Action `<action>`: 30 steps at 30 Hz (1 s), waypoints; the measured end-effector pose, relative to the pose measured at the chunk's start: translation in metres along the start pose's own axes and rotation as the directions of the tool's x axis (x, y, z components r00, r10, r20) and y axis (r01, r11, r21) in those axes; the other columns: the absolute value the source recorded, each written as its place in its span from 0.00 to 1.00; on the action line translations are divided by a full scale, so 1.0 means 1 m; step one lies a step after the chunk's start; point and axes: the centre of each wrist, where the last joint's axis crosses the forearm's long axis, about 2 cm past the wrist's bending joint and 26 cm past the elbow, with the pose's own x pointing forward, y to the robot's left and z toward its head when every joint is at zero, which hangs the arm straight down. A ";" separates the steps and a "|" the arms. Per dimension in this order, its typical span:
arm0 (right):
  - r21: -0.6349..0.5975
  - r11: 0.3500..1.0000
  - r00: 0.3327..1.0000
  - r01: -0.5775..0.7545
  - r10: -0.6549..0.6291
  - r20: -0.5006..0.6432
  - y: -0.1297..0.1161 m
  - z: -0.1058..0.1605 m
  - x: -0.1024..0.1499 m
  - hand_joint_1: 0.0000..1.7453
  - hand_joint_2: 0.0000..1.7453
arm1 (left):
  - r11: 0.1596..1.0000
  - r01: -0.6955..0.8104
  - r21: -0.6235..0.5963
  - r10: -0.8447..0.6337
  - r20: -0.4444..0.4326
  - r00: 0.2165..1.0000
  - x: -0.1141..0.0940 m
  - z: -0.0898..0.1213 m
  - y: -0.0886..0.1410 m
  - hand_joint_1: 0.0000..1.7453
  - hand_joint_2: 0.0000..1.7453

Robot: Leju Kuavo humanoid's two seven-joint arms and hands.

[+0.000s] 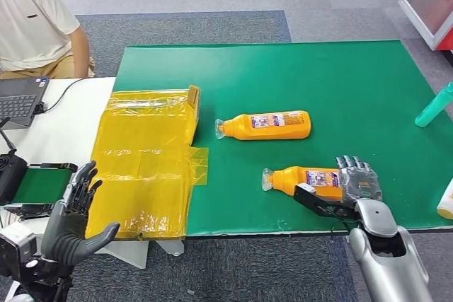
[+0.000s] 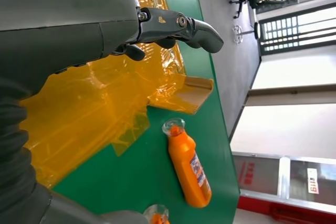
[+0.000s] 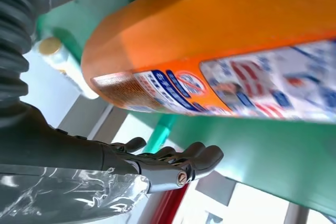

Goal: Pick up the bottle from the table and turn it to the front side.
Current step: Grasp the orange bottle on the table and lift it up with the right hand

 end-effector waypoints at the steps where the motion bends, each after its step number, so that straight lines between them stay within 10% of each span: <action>1: 0.007 1.000 1.000 -0.026 0.026 -0.010 0.001 -0.002 -0.002 0.00 1.00 | 1.000 0.001 -0.002 -0.001 0.002 1.000 0.000 -0.001 0.000 0.00 1.00; 18: 0.150 0.984 0.995 -0.098 0.097 0.013 0.004 -0.033 -0.033 0.03 1.00 | 0.998 0.000 -0.064 0.002 0.040 0.999 0.000 -0.003 -0.005 0.00 1.00; 23: 0.170 0.983 0.997 -0.071 0.067 0.028 0.005 -0.038 -0.037 0.99 1.00 | 0.997 -0.006 -0.075 0.009 0.043 0.999 0.000 -0.003 -0.005 0.00 1.00; 30: 0.180 0.982 0.999 -0.050 0.045 0.031 0.008 -0.039 -0.039 1.00 1.00 | 0.997 -0.011 -0.077 0.014 0.039 0.999 0.000 -0.003 -0.004 0.00 1.00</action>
